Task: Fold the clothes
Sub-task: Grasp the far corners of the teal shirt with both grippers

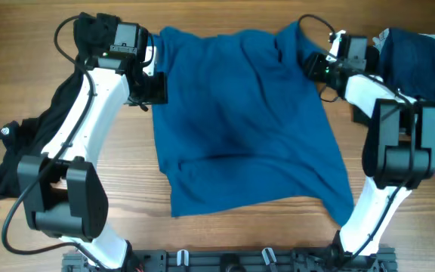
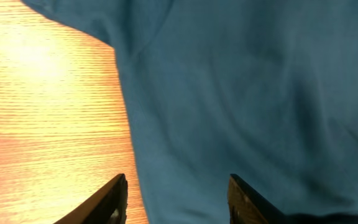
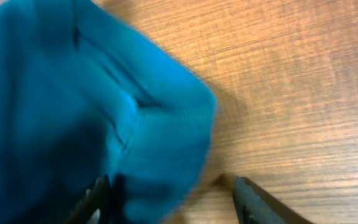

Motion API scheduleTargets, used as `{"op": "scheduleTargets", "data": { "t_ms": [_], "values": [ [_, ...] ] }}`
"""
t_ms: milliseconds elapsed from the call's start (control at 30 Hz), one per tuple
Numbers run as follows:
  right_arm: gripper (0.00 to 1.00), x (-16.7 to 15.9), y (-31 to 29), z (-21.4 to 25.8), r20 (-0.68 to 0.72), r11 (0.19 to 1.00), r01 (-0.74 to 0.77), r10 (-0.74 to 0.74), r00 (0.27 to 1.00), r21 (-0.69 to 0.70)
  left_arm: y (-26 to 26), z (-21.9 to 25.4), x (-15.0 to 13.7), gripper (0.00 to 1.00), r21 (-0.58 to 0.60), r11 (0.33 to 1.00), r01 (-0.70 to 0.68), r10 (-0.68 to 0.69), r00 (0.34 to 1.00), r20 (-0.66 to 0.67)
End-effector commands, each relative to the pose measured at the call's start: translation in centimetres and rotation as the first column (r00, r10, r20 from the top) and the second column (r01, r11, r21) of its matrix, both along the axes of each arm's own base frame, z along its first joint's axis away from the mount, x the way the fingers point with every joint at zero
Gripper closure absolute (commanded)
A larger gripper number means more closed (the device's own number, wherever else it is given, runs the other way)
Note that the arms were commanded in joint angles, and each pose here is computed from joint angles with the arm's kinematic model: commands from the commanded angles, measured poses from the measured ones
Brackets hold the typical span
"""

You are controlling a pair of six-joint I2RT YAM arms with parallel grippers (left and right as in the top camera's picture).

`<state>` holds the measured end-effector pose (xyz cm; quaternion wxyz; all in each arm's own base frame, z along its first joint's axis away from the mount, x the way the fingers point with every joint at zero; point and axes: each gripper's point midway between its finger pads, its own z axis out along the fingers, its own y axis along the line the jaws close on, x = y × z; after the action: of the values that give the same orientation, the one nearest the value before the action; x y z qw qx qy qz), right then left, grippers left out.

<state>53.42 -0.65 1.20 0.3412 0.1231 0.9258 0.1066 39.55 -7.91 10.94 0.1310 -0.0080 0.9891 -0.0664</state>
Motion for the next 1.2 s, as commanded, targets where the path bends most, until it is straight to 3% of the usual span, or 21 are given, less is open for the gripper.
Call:
{"op": "scheduleTargets", "data": {
  "t_ms": [0, 167, 233, 433, 733, 900, 1100, 1167],
  "values": [
    [0.46, 0.2, 1.0, -2.3, -0.018, 0.999, 0.031, -0.031, 0.999, 0.034, 1.5, 2.4, 0.2, 0.47, 0.063, 0.997, -0.050, 0.045, 0.996, 0.075],
    [0.81, 1.7, 2.2, -2.5, 0.049, 0.997, 0.039, -0.042, 0.998, 0.066, 1.9, 2.9, 0.0, 0.46, 0.080, 0.995, -0.058, 0.051, 0.995, 0.086],
    [0.88, 2.7, 3.4, -2.2, 0.101, 0.998, 0.013, -0.020, 0.995, 0.067, 1.9, 2.9, 0.0, 0.46, 0.081, 0.995, -0.057, 0.051, 0.995, 0.084],
    [0.90, 4.5, 8.5, 0.4, 0.232, 0.993, -0.090, 0.071, 0.970, 0.072, 2.3, 2.9, 0.1, 0.45, 0.104, 0.992, -0.067, 0.057, 0.994, 0.089],
    [0.92, 3.4, 15.1, 0.6, 0.243, 0.974, -0.225, 0.213, 0.946, 0.023, 2.3, 3.0, 0.2, 0.45, 0.103, 0.992, -0.067, 0.058, 0.994, 0.095],
    [0.93, 4.9, 12.1, 1.6, 0.268, 0.991, -0.131, 0.130, 0.955, -0.015, 2.3, 3.0, 0.1, 0.45, 0.103, 0.992, -0.067, 0.057, 0.994, 0.092],
    [0.95, 9.4, 5.9, 7.5, 0.404, 1.000, -0.022, 0.020, 0.915, 0.001, 2.3, 3.0, 0.2, 0.45, 0.104, 0.992, -0.067, 0.058, 0.994, 0.094],
    [0.87, 10.3, 5.3, 9.3, 0.444, 1.000, -0.026, 0.025, 0.895, -0.003, 2.7, 3.0, 0.4, 0.44, 0.123, 0.989, -0.077, 0.064, 0.992, 0.106]
  ]
}}
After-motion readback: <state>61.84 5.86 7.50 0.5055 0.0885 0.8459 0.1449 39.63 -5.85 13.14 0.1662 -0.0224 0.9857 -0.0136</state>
